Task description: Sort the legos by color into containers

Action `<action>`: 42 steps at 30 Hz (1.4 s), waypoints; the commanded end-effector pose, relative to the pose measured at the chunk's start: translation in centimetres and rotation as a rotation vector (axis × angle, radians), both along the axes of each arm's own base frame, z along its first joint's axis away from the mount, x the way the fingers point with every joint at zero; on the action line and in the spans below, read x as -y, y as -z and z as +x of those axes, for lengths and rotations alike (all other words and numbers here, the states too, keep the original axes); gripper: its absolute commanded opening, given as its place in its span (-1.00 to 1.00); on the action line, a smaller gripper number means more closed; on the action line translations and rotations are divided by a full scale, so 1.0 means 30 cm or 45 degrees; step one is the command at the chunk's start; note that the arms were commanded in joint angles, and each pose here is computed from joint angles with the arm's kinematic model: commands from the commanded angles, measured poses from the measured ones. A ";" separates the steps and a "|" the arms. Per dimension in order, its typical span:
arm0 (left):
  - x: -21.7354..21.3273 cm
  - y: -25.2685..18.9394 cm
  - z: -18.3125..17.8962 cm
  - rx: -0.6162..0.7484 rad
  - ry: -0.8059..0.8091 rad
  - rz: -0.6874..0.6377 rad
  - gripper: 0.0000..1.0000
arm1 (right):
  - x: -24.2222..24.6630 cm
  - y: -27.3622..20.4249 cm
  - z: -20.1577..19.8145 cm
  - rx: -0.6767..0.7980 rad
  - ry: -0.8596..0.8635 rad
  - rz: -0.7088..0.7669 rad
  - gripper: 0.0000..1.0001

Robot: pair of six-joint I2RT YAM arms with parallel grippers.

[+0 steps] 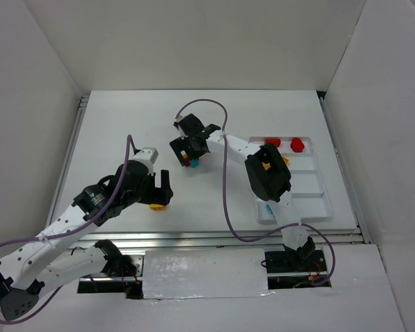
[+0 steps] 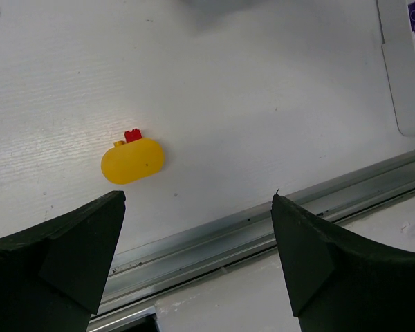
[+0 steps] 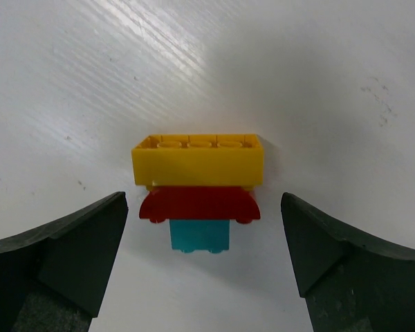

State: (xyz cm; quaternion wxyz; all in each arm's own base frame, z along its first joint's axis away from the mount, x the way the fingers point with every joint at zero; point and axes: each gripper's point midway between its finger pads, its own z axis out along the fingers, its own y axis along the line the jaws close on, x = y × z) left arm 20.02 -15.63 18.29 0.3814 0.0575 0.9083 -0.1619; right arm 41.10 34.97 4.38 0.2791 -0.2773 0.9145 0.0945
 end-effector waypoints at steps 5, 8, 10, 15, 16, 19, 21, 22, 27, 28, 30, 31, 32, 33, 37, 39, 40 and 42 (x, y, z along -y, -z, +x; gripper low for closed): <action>0.016 -0.049 0.017 0.062 0.025 -0.043 0.99 | -0.060 -0.004 0.045 0.006 -0.057 0.010 0.88; 0.008 -0.048 0.022 0.063 0.006 -0.037 0.99 | -0.046 0.014 0.042 -0.006 -0.044 -0.019 0.30; 0.004 -0.050 0.023 0.065 -0.001 -0.038 0.99 | -0.028 0.021 0.027 -0.011 -0.031 -0.027 0.21; -0.003 -0.055 0.033 0.070 -0.023 -0.049 0.99 | -0.019 -0.035 -0.002 0.009 -0.004 0.039 -0.27; -0.008 -0.058 0.036 0.074 -0.036 -0.052 0.99 | -0.006 -0.025 -0.024 -0.016 0.033 0.050 -0.43; -0.032 -0.069 0.056 0.085 -0.112 -0.081 0.99 | -0.015 -0.119 -0.097 -0.010 0.021 0.207 -0.60; -0.037 -0.075 0.063 0.085 -0.149 -0.119 0.99 | -0.043 -0.302 -0.135 0.099 -0.050 0.403 -0.69; -0.040 -0.084 0.067 0.093 -0.170 -0.143 0.99 | -0.032 -0.266 -0.228 0.033 -0.124 0.440 -0.69; 0.067 -0.179 0.074 0.121 -0.108 -0.424 0.99 | 0.023 -0.425 -0.458 0.167 -0.373 0.632 -0.67; 0.090 -0.211 0.083 0.136 -0.105 -0.496 0.99 | 0.025 -0.440 -0.496 0.187 -0.401 0.640 -0.68; 0.124 -0.258 0.075 0.145 -0.064 -0.589 0.99 | 0.059 -0.462 -0.576 0.211 -0.450 0.667 -0.68; 0.158 -0.303 0.068 0.154 -0.018 -0.680 0.99 | 0.054 -0.528 -0.631 0.260 -0.502 0.721 -0.68; 0.180 -0.325 0.059 0.155 0.018 -0.729 0.99 | 0.058 -0.538 -0.660 0.275 -0.521 0.732 -0.68; 0.200 -0.345 0.052 0.153 0.055 -0.776 0.99 | 0.063 -0.529 -0.690 0.274 -0.539 0.728 -0.68; 0.304 -0.389 0.013 0.074 0.236 -0.946 0.97 | 0.078 -0.593 -0.763 0.341 -0.550 0.730 -0.66; 0.326 -0.359 0.011 0.025 0.260 -0.943 0.91 | 0.085 -0.625 -0.774 0.377 -0.540 0.732 -0.64; 0.328 -0.344 0.013 0.010 0.256 -0.937 0.89 | 0.087 -0.633 -0.776 0.385 -0.536 0.733 -0.62; 0.339 -0.307 0.007 -0.031 0.269 -0.934 0.84 | 0.086 -0.645 -0.779 0.399 -0.527 0.718 -0.60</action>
